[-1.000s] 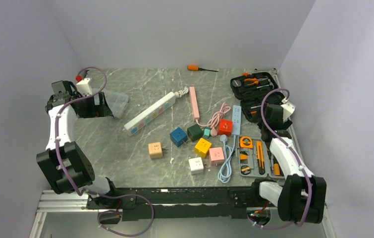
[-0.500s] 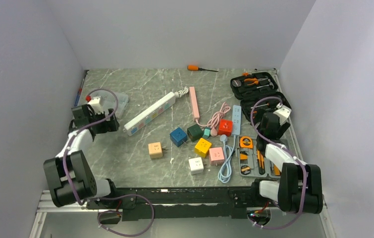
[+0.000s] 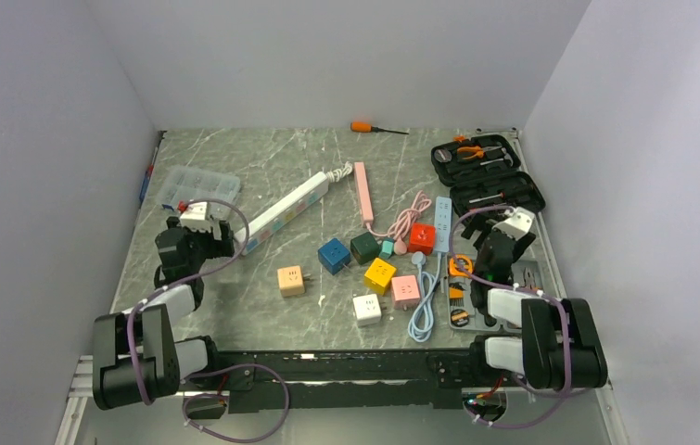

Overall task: Pull the plug off the socket
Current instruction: Reset both arms

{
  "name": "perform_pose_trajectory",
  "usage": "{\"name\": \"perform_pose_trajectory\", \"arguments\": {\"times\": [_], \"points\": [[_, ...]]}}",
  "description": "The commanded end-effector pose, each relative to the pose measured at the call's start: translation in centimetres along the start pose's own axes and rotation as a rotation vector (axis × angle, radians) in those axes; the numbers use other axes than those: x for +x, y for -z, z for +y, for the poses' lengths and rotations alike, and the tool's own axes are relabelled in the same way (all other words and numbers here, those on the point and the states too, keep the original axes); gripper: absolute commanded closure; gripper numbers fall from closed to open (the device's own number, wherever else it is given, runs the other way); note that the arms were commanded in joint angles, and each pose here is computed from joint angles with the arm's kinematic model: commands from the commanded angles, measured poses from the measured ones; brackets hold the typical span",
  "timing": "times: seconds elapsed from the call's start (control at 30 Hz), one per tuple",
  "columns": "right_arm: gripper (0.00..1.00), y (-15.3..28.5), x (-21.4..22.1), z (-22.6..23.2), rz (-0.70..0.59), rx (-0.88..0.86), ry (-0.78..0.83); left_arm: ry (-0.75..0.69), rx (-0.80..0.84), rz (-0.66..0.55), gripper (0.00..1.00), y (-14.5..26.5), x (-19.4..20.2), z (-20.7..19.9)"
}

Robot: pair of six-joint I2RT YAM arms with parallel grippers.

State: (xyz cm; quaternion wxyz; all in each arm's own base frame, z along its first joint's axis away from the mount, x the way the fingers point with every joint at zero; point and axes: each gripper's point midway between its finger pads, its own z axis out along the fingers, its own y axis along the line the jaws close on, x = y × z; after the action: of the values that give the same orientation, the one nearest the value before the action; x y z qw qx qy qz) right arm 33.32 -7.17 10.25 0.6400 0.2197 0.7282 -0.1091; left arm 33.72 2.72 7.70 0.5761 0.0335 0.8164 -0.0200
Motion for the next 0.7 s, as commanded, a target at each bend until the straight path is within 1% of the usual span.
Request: {"name": "perform_pose_trajectory", "arguments": {"times": [0.0, 0.1, 0.13, 0.2, 0.23, 0.27, 0.3, 0.33, 0.37, 0.43, 0.47, 0.5, 0.53, 0.6, 0.67], "points": [[0.0, 0.4, -2.4, 1.2, -0.164, -0.033, 0.005, -0.066, -0.012, -0.289, 0.01, 0.6, -6.2, -0.1], [0.0, 1.2, -2.0, 1.7, -0.211, -0.063, 0.03, -0.077, -0.019, -0.356, 0.01, 1.2, -6.5, -0.7], [0.0, 1.5, -2.0, 2.1, -0.223, -0.084, 0.047, -0.094, -0.018, -0.396, 0.01, 1.5, -6.6, -1.0], [0.0, 2.2, -1.5, 3.2, -0.225, -0.142, 0.079, -0.135, 0.003, -0.438, 0.01, 1.9, -5.7, -2.0], [0.0, 2.5, -1.3, 3.6, -0.234, -0.169, 0.109, -0.141, 0.019, -0.485, 0.01, 2.2, -6.2, -2.4], [0.0, 2.9, -1.2, 3.9, -0.25, -0.196, 0.124, -0.152, 0.032, -0.467, 0.01, 2.1, -5.6, -2.7], [0.0, 3.3, -1.3, 4.4, -0.276, -0.224, 0.137, -0.16, 0.042, -0.424, 0.01, 1.9, -5.0, -2.9], [0.0, 3.2, -1.1, 4.7, -0.27, -0.215, 0.169, -0.17, 0.032, -0.394, 0.01, 1.5, -4.8, -2.9], [0.0, 3.0, -0.9, 5.2, -0.256, -0.23, 0.182, -0.16, 0.011, -0.388, 0.01, 1.1, -5.1, -2.6], [0.0, 1.7, -0.9, 4.7, -0.225, -0.167, 0.159, -0.131, -0.026, -0.384, 0.01, -0.4, -6.5, -1.8], [0.0, 1.0, -0.7, 4.5, -0.195, -0.143, 0.143, -0.111, -0.038, -0.285, 0.01, -1.5, -5.5, -1.4], [0.0, 0.0, 0.9, 4.0, -0.104, -0.112, 0.153, -0.092, -0.057, -0.229, 0.01, -2.0, -4.5, -1.1], [0.0, -1.4, 0.6, 4.1, -0.07, -0.092, 0.127, -0.093, -0.072, -0.283, 0.01, -1.7, -5.3, -0.9], [0.0, -2.3, 0.9, 3.4, -0.033, -0.126, 0.08, -0.088, -0.066, -0.245, 0.01, -1.7, -4.7, -1.0], [0.0, -2.2, 0.5, 3.1, -0.05, -0.119, 0.079, -0.09, -0.07, -0.28, 0.01, -1.6, -5.2, -1.0]]}}
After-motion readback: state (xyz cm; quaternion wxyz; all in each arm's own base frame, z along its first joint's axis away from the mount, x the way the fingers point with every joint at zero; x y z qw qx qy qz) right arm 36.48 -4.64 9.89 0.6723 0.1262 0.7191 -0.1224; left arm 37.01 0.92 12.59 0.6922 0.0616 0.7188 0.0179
